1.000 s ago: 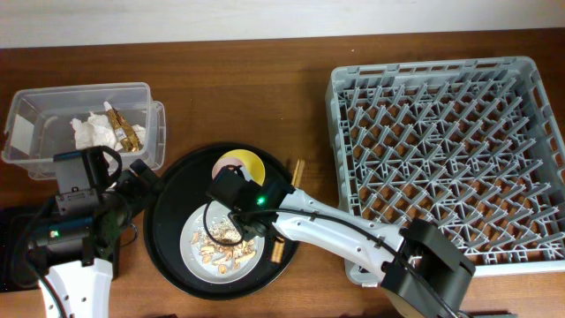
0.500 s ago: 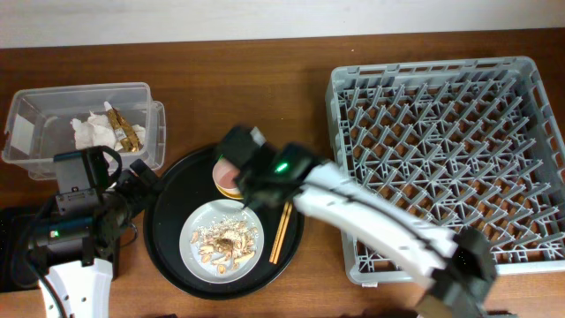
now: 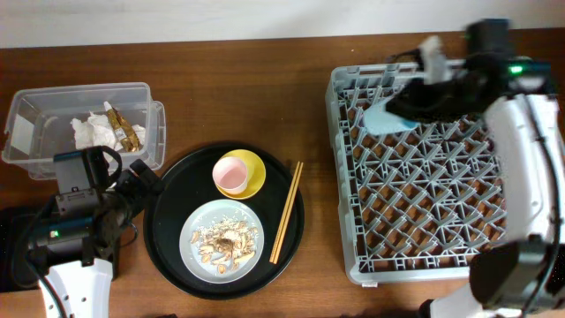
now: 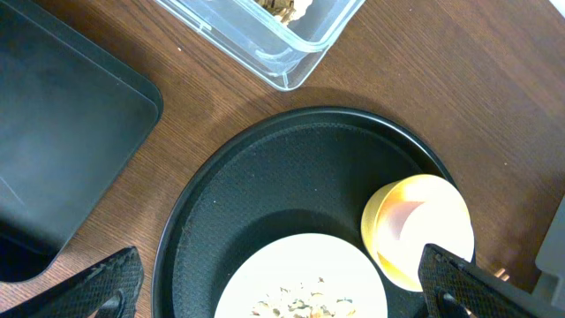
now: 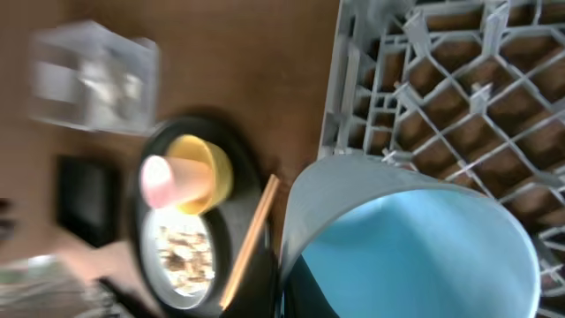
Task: Sort waste into correct bins and load items into the dishwasher rack
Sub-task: 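Carry the blue cup to the rack and set it upside down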
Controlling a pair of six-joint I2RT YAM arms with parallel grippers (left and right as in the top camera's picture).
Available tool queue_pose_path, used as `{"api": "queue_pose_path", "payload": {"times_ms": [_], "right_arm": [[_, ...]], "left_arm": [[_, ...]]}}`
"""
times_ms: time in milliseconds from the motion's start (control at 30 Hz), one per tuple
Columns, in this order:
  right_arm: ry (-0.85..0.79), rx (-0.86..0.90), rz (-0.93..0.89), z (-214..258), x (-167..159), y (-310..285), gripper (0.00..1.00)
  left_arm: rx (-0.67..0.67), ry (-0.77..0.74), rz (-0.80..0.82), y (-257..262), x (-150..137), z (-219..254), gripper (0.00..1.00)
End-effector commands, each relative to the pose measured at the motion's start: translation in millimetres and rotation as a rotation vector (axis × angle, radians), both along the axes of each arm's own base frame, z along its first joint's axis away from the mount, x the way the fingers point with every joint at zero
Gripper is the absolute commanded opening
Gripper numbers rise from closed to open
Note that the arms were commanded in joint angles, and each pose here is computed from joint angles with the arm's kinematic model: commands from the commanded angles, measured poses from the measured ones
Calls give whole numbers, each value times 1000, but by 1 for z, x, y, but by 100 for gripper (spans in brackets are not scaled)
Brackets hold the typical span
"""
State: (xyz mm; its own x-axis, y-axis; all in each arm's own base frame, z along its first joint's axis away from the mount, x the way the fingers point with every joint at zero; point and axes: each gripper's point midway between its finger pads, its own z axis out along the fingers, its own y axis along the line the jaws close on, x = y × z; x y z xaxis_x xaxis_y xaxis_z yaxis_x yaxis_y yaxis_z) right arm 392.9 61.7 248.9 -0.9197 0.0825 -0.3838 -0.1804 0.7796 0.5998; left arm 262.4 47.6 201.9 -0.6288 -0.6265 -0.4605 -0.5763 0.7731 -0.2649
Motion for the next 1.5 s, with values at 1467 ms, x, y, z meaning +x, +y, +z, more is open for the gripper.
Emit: {"api": "queue_pose_path", "payload": {"times_ms": [1467], "right_arm": [[369, 291, -305, -122, 45, -92, 15]], "left_arm": [[-3, -2, -6, -1, 0, 0, 99]]}}
